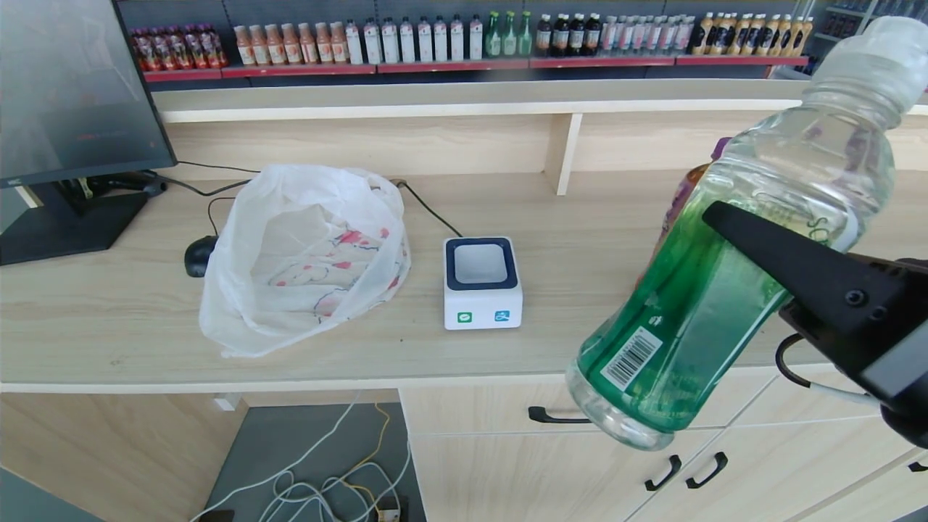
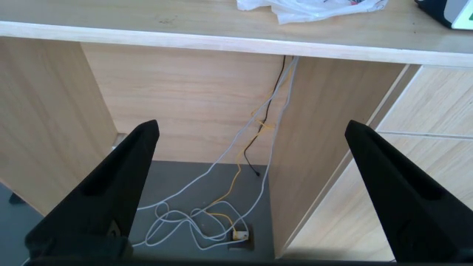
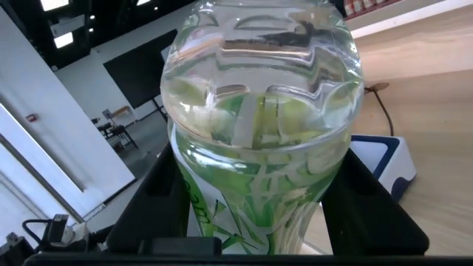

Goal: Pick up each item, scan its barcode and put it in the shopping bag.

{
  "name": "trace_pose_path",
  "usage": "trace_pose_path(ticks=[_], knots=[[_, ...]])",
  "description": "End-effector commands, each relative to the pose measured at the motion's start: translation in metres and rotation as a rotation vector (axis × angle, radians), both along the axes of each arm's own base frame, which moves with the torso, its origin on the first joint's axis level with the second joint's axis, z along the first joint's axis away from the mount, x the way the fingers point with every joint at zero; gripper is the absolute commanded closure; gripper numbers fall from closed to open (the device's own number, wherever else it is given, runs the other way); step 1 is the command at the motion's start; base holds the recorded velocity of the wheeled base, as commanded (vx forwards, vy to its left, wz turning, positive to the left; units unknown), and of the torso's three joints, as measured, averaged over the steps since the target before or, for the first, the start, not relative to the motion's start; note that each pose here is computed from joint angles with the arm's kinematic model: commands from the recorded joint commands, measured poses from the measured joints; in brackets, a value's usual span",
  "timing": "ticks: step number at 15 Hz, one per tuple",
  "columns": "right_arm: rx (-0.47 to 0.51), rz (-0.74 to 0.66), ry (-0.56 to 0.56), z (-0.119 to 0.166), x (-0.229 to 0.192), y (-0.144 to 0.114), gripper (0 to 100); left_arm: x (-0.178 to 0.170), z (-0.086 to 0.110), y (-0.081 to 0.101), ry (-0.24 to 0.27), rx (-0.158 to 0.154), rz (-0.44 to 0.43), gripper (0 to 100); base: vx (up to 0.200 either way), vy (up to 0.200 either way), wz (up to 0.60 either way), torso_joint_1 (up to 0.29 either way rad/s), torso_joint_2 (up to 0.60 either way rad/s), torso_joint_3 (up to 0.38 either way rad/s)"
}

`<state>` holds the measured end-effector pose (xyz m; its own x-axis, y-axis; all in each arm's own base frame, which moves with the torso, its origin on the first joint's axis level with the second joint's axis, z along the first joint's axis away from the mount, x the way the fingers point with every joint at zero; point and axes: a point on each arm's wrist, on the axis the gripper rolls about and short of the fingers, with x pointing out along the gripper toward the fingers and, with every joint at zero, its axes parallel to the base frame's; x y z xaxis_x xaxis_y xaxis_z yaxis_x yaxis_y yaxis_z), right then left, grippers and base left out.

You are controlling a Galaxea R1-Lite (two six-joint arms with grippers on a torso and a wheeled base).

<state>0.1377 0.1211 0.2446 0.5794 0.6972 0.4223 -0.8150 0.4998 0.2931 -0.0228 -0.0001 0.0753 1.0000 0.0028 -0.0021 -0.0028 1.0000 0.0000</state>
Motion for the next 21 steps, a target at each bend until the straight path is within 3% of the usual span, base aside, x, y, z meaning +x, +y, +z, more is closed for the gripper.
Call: trace_pose_path(ticks=[1, 14, 19, 21], knots=[[-0.001, 0.002, 0.002, 0.0, 0.001, 0.001, 100, 0.0, 0.0, 0.0, -0.001, 0.0, 0.0, 0, 0.0, 0.0, 0.0, 0.0, 0.0, 0.0], [-0.036, 0.002, -0.016, -0.003, 0.001, 0.002, 100, 0.0, 0.0, 0.0, -0.001, 0.0, 0.0, 0, 0.0, 0.0, 0.0, 0.0, 0.0, 0.0], [-0.139, -0.075, -0.062, -0.012, 0.012, 0.005, 100, 0.0, 0.0, 0.0, -0.001, 0.0, -0.001, 0, 0.0, 0.0, 0.0, 0.0, 0.0, 0.0], [-0.254, -0.152, -0.144, -0.019, 0.021, 0.008, 100, 0.0, 0.0, 0.0, -0.001, 0.0, 0.0, 0, 0.0, 0.0, 0.0, 0.0, 0.0, 0.0]])
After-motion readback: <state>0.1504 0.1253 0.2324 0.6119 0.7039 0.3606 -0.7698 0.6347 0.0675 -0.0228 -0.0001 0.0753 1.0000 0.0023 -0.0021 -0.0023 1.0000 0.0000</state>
